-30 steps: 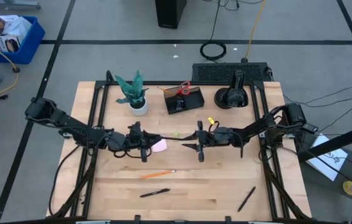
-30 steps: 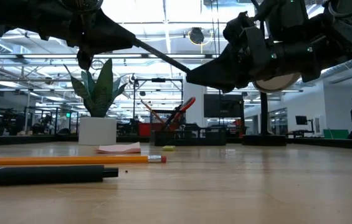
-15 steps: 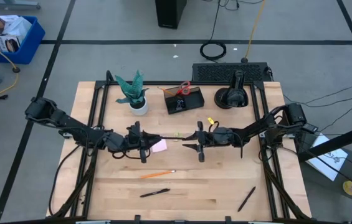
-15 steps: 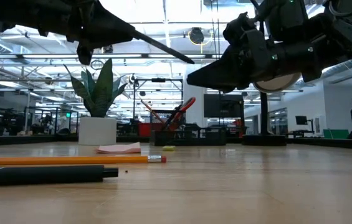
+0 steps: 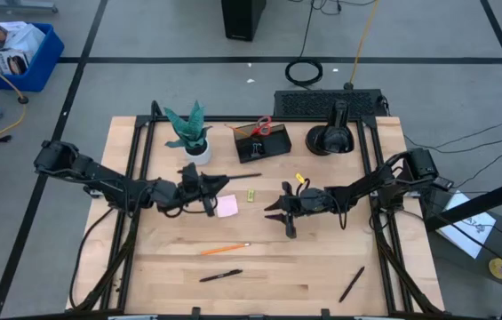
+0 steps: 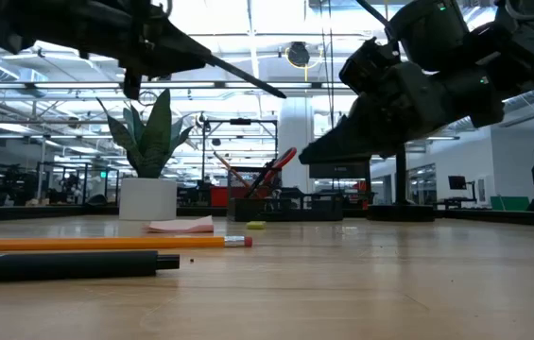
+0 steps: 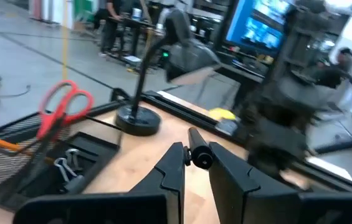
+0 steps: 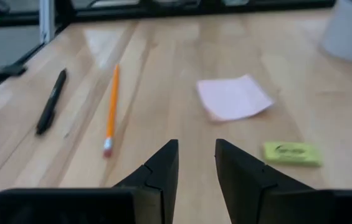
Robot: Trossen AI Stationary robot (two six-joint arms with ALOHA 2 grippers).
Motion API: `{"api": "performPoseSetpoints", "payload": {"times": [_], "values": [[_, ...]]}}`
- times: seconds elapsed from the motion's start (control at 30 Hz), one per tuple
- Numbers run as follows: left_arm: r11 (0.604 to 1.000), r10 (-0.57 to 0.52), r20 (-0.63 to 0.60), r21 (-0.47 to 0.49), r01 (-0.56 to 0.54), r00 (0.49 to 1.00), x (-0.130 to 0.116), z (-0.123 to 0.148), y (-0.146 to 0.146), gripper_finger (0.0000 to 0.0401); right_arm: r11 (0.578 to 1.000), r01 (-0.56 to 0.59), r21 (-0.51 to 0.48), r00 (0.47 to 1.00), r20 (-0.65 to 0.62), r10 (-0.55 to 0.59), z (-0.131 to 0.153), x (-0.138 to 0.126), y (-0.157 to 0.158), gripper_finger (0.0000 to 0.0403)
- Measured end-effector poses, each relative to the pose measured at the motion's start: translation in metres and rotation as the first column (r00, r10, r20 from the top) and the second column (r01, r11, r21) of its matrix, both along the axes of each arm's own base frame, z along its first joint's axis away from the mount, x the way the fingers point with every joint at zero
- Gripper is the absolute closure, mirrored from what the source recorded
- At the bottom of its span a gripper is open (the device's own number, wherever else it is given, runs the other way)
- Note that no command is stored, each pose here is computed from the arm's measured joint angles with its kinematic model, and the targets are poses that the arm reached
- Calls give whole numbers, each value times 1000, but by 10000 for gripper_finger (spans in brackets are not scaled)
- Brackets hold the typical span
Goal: Pick and place office supplies into organizer
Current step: Put the black pen into the black mesh desk organizer
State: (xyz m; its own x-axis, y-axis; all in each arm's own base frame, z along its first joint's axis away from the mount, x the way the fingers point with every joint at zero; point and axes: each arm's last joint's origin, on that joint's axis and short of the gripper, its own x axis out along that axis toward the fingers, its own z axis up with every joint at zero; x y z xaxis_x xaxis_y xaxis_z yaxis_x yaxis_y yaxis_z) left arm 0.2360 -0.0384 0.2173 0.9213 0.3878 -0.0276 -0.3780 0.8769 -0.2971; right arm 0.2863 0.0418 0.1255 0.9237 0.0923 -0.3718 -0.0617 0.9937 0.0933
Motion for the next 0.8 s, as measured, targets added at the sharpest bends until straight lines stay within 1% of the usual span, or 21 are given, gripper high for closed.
{"api": "performPoseSetpoints", "payload": {"times": [0.1, 0.17, 0.23, 0.33, 0.43, 0.5, 0.57, 0.63, 0.8], "values": [[998, 53, -13, -29, -54, 998, 3, 4, 12, 350, 1000, -22, -5, 999, -42, 22, -4, -3, 6, 304], [996, 72, -24, -48, -73, 997, 8, 12, 21, 350, 1000, -29, 5, 997, -65, 29, -6, -4, 10, 306], [995, 82, -70, -54, -86, 994, 12, 19, 31, 350, 999, -32, 21, 997, -69, 33, -6, -5, 13, 308], [993, 97, -127, -55, -105, 987, 20, 37, 44, 350, 999, -38, 34, 998, -55, 39, -5, -5, 16, 309], [989, 87, -177, -104, -107, 980, 26, 57, 61, 350, 998, -47, 33, 997, -52, 48, -4, -5, 19, 306], [985, 102, -216, -116, -130, 971, 27, 70, 70, 350, 998, -48, 33, 997, -52, 50, -4, -5, 19, 305], [979, 137, -244, -114, -169, 960, 26, 83, 80, 350, 998, -48, 34, 997, -52, 50, -4, -6, 19, 305], [969, 166, -262, -134, -206, 951, 25, 92, 90, 350, 998, -47, 35, 997, -53, 48, -4, -6, 19, 305], [953, 171, -290, -194, -233, 942, 24, 111, 117, 350, 998, -46, 34, 998, -48, 48, -4, -5, 19, 306]]}}
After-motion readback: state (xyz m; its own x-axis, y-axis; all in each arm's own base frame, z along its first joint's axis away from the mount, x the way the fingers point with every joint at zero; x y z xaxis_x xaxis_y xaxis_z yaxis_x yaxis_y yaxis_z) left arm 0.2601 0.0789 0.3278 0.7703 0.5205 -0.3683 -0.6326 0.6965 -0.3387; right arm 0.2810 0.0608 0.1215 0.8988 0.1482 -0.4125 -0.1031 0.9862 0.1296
